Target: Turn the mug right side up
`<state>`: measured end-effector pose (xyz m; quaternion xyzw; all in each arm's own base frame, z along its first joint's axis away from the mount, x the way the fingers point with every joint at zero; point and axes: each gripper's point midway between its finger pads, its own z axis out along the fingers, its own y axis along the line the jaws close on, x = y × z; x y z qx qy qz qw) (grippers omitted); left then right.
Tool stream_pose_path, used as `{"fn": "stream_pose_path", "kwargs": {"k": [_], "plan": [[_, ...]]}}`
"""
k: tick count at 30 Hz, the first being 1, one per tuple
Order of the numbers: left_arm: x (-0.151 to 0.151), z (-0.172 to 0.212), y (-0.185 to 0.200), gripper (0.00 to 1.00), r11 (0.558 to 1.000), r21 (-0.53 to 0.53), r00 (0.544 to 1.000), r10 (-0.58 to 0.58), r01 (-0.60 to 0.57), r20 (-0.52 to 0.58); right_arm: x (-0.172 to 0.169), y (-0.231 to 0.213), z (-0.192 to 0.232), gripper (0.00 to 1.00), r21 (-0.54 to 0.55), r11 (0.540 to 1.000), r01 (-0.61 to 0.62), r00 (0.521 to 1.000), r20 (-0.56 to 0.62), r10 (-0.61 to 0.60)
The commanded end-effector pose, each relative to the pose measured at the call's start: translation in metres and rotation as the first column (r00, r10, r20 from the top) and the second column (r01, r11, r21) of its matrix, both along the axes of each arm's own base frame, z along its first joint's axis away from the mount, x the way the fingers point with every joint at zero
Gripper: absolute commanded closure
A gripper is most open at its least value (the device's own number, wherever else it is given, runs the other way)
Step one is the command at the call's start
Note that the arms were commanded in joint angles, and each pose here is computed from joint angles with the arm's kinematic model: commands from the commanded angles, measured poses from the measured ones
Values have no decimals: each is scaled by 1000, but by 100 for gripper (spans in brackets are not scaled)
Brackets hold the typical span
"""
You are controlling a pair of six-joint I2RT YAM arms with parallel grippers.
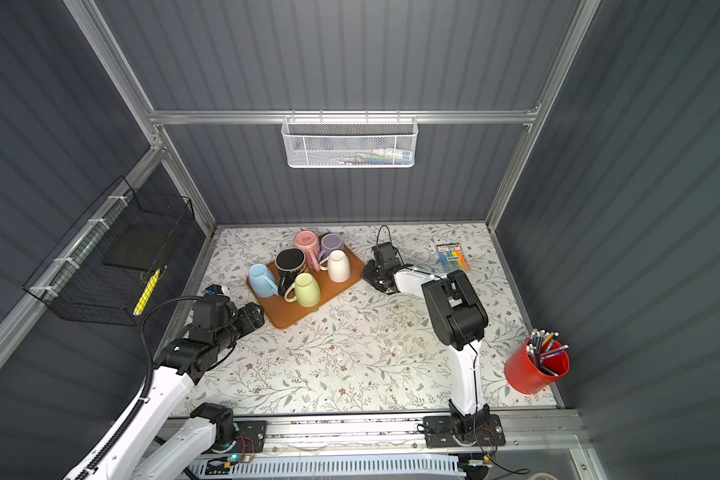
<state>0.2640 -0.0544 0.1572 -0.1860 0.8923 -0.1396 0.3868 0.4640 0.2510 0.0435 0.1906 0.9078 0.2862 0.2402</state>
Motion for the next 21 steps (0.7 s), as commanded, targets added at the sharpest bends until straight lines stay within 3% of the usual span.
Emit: {"fn": "stream_pose_path", "kwargs": {"k": [1, 6, 11, 13, 21], "plan": [[-13, -17, 5, 19, 1000, 1, 998, 23, -23, -57, -27, 3, -9, 100, -11, 997, -70, 997, -20, 70], [-22, -32, 5, 24, 1000, -4, 995, 27, -27, -97, -42, -4, -4, 100, -34, 996, -83, 997, -2, 83], [-27, -47, 5, 26, 1000, -8, 990, 28, -29, -141, -38, -10, 7, 66, -60, 991, -117, 993, 17, 119], [-27, -55, 3, 26, 1000, -14, 987, 23, -25, -162, -33, -13, 9, 60, -49, 991, -128, 992, 15, 129], [-23, -81, -3, 31, 1000, -15, 974, 9, -12, -228, 0, -13, 17, 53, -21, 988, -155, 988, 15, 156]]}}
